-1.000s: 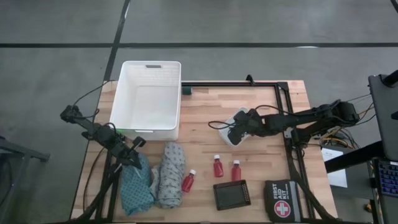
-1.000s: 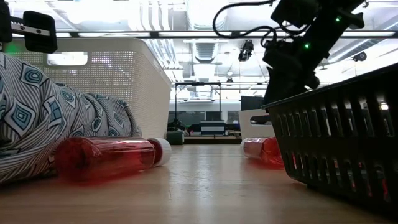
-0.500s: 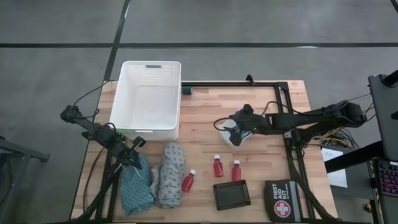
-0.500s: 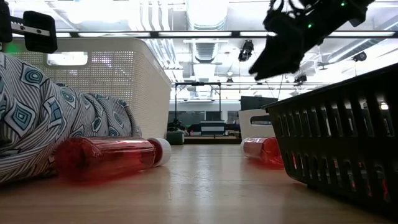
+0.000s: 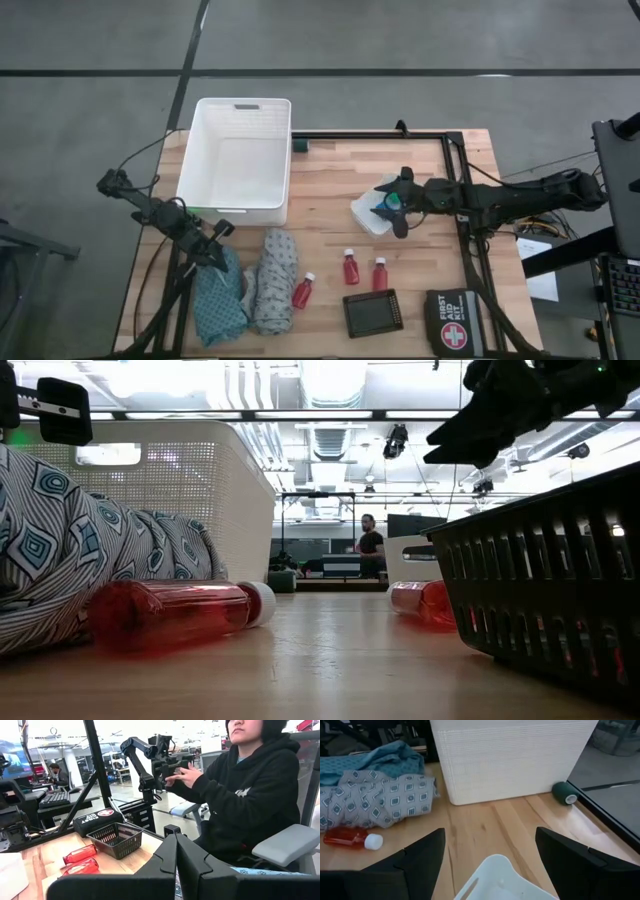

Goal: Pick & place medical supplies in basket/bin
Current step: Adjust the large white bin

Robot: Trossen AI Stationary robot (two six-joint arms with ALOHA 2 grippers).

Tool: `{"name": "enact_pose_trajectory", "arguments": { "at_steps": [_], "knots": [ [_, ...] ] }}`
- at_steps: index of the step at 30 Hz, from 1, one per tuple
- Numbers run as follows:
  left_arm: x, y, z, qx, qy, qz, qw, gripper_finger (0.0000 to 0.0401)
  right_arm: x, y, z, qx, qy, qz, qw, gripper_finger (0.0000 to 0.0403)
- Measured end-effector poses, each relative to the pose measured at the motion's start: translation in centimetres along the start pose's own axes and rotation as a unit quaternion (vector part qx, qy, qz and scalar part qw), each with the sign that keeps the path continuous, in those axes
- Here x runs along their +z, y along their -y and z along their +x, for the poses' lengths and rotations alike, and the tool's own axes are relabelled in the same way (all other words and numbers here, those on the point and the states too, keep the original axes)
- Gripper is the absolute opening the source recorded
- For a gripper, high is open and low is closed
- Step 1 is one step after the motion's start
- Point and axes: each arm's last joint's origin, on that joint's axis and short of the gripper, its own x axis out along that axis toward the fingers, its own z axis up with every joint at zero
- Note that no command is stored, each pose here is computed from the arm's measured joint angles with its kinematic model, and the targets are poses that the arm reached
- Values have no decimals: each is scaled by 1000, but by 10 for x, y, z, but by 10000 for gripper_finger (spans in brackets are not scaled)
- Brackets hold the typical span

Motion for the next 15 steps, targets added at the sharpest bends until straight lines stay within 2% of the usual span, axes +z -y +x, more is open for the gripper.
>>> {"name": "enact_pose_trajectory", "arguments": {
  "at_steps": [15],
  "knots": [
    [0,0,0,0,0,0,1000,6,-2,0,-1,1,-2,15,1000,287]
  ]
}}
